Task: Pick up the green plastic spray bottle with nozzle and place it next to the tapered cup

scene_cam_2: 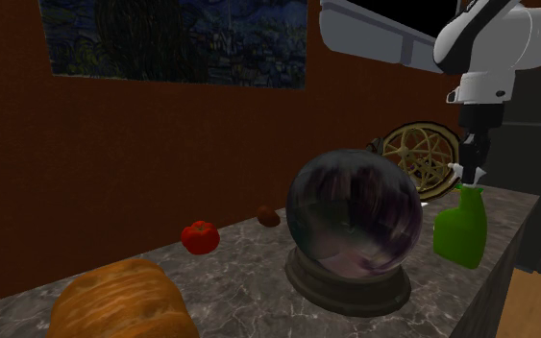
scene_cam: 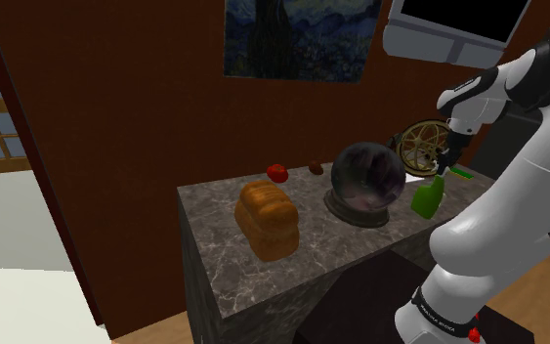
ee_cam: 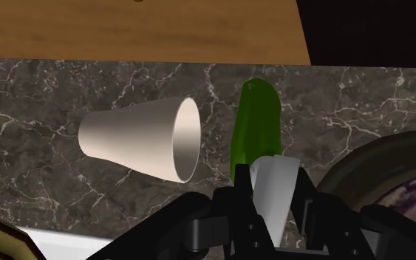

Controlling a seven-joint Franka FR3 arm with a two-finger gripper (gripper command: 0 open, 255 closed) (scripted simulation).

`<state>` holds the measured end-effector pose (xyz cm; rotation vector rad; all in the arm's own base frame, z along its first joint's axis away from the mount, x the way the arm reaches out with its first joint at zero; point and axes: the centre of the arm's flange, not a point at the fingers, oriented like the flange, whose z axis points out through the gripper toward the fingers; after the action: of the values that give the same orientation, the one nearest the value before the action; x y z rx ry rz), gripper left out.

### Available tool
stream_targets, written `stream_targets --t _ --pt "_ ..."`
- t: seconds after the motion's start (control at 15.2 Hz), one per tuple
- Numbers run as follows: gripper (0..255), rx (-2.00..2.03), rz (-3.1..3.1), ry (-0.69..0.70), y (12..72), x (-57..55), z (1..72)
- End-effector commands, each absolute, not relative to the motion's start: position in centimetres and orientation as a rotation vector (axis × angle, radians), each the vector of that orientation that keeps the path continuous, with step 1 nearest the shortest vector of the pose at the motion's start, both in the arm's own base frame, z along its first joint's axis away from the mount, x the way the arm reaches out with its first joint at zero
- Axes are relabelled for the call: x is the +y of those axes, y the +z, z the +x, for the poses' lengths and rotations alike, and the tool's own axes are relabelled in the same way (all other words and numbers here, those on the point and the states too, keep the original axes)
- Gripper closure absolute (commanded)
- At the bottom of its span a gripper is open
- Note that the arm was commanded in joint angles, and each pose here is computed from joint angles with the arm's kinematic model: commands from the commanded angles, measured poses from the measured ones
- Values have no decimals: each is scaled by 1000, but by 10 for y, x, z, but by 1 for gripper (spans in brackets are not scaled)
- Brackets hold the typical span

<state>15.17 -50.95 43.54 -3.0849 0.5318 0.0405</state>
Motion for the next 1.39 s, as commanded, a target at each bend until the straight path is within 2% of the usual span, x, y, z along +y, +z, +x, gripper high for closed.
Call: stream_targets --t 0.0,0.2,0.26,0.59,0.86,1.32 --pt "255 532 -3085 40 435 -510 152" --pt "255 532 -3085 40 435 -510 152" --pt "0 532 -3085 40 435 -510 152" --pt "0 532 -3085 40 435 -510 152" --pt "0 532 -3085 40 485 -510 153" --pt "0 532 -3085 40 485 -510 153"
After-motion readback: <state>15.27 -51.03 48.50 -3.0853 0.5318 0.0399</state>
